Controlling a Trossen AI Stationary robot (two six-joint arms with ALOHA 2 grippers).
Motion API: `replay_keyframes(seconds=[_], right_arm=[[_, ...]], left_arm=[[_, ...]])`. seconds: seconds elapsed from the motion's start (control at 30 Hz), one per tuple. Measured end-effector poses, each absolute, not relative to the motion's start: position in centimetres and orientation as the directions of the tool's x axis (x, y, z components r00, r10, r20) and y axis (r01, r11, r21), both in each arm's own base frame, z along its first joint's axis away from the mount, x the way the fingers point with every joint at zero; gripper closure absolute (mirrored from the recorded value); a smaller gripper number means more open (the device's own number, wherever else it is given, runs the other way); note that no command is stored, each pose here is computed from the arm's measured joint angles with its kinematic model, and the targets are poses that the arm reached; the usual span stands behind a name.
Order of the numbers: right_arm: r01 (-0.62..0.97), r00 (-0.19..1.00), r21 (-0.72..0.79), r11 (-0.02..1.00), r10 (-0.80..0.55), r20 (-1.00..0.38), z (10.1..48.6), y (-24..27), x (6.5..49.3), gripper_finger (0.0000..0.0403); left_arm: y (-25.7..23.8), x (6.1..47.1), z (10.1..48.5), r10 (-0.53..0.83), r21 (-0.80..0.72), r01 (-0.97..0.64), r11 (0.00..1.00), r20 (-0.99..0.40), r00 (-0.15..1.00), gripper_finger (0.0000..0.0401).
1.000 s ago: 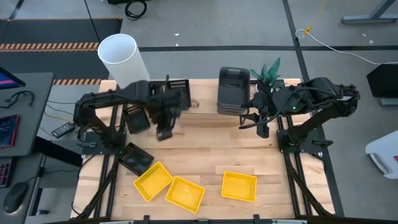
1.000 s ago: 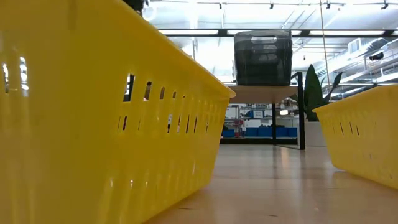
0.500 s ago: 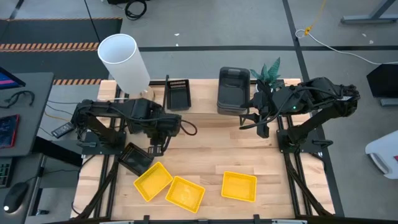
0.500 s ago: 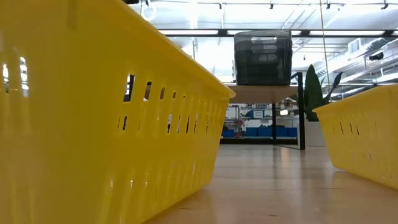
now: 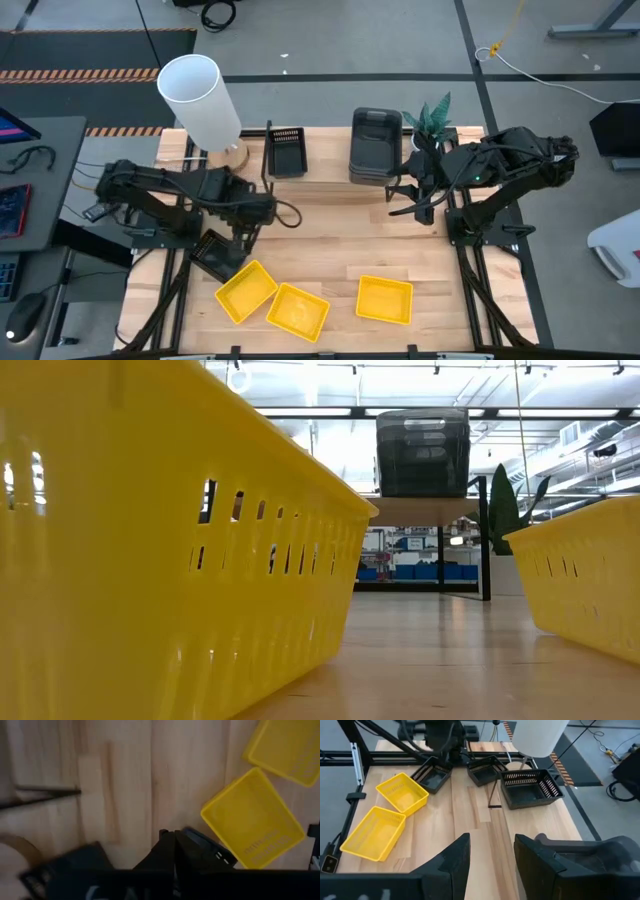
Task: Stack baskets on shelf by color
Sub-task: Stack the bottom black basket on top of the black basket on the shelf
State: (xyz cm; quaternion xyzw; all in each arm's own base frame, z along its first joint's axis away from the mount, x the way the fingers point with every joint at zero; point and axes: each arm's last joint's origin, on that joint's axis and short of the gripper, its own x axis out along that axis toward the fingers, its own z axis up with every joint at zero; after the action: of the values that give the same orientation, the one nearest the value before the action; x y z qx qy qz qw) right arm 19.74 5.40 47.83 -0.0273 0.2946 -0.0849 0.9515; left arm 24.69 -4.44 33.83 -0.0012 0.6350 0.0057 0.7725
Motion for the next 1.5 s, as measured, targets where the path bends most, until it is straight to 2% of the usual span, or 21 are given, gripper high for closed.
replay_keyframes(seconds=[0.23, 0.4, 0.53, 0.83, 0.97, 1.17, 1.27, 1.4, 1.5], right_arm=[[0.147, 0.81, -0.099, 0.984, -0.177, -0.559, 47.7, 5.5, 20.0, 0.0245], [0.136, 0.814, -0.115, 0.984, -0.177, -0.554, 47.8, 5.5, 20.1, 0.0245], [0.143, 0.823, -0.107, 0.984, -0.178, -0.54, 47.9, 5.5, 20.3, 0.0245], [0.163, 0.837, -0.096, 0.982, -0.189, -0.514, 48.2, 5.1, 20.6, 0.0245], [0.164, 0.837, -0.093, 0.982, -0.188, -0.513, 48.2, 5.1, 20.6, 0.0245], [0.196, 0.834, -0.065, 0.978, -0.201, -0.514, 48.2, 4.8, 20.6, 0.0245], [0.209, 0.834, -0.041, 0.977, -0.2, -0.514, 48.2, 4.9, 20.6, 0.0245], [0.219, 0.834, -0.026, 0.975, -0.201, -0.514, 48.2, 4.8, 20.6, 0.0245], [0.218, 0.834, -0.026, 0.976, -0.2, -0.514, 48.2, 4.9, 20.6, 0.0245]], left_arm=[[-2.9, 21.5, 28.4, 0.013, -0.04, -0.268, 0.963, -0.981, 0.194, 0.0378], [-1.4, 19.4, 25.0, 0.022, -0.026, -0.443, 0.896, -0.995, 0.102, 0.0375], [-0.2, 18.5, 22.9, 0.013, -0.005, -0.526, 0.851, -0.999, 0.031, 0.0348], [3.5, 17.7, 21.4, 0.007, 0.004, -0.558, 0.83, -1.0, 0.004, 0.0251], [4.8, 17.3, 21.4, 0.007, 0.011, -0.482, 0.876, -1.0, -0.01, 0.0229], [5.7, 17.2, 20.4, 0.028, 0.016, -0.377, 0.926, -0.999, 0.025, 0.023], [5.7, 17.0, 19.2, 0.026, 0.013, -0.381, 0.925, -0.999, 0.03, 0.0237], [6.3, 16.9, 19.7, 0.106, 0.085, -0.412, 0.907, -0.994, 0.029, 0.0248], [6.5, 16.6, 20.2, 0.116, 0.075, -0.429, 0.9, -0.991, 0.071, 0.0257]])
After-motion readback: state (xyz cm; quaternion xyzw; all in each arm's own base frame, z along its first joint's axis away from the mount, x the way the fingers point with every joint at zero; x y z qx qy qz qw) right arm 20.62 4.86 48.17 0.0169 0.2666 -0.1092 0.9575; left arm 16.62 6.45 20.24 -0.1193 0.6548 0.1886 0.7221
